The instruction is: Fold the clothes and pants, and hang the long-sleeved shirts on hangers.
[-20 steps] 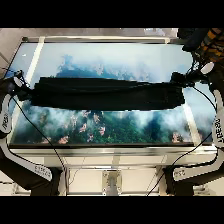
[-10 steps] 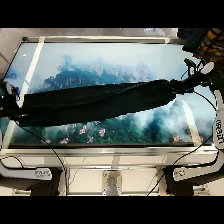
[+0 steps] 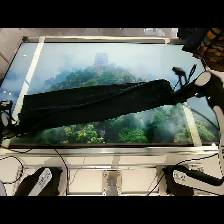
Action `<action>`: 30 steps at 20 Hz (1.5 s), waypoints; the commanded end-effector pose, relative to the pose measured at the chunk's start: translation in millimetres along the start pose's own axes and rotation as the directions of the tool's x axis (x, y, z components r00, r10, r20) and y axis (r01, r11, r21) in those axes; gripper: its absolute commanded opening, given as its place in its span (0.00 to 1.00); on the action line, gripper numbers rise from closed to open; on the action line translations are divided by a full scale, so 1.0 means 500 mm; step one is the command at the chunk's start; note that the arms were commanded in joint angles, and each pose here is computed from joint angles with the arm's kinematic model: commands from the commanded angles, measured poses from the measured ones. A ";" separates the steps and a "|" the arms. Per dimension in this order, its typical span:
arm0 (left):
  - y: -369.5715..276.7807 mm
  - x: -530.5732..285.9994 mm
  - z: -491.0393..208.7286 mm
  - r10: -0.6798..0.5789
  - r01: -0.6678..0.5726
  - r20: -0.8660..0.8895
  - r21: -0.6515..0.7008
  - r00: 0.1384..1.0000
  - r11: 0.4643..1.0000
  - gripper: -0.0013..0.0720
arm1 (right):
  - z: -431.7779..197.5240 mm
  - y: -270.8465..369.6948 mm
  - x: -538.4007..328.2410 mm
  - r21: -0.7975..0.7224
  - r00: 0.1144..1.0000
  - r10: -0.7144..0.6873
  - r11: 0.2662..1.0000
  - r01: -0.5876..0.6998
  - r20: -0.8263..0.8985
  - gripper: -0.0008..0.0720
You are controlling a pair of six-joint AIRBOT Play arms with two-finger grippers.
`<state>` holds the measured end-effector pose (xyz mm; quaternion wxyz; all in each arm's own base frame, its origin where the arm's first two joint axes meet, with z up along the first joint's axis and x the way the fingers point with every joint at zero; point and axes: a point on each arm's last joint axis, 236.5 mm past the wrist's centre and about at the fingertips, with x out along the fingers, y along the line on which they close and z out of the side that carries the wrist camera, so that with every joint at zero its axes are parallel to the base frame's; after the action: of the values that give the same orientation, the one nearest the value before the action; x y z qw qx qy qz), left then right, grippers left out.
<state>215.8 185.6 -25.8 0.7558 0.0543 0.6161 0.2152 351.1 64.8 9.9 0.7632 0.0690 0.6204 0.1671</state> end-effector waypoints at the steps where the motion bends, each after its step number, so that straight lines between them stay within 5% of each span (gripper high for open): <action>1: -0.023 -0.043 0.029 -0.052 0.053 0.172 0.000 0.984 0.999 0.34 | -0.037 0.117 0.102 -0.076 0.997 0.071 0.995 -0.070 0.008 0.03; 11: -0.092 -0.085 0.085 -0.200 0.213 0.311 -0.009 0.929 0.977 0.34 | 0.085 0.478 0.385 -0.252 0.986 0.165 0.954 -0.159 -0.001 0.03; 30: -0.240 -0.034 0.143 -0.482 0.499 0.311 0.028 0.819 0.866 0.34 | 0.246 0.537 0.480 -0.230 0.971 0.212 0.956 -0.181 0.114 0.03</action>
<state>307.1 92.0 -29.0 0.8742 -0.0814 0.4772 0.0382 452.5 403.1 -101.2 0.7812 0.0485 0.5418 0.3062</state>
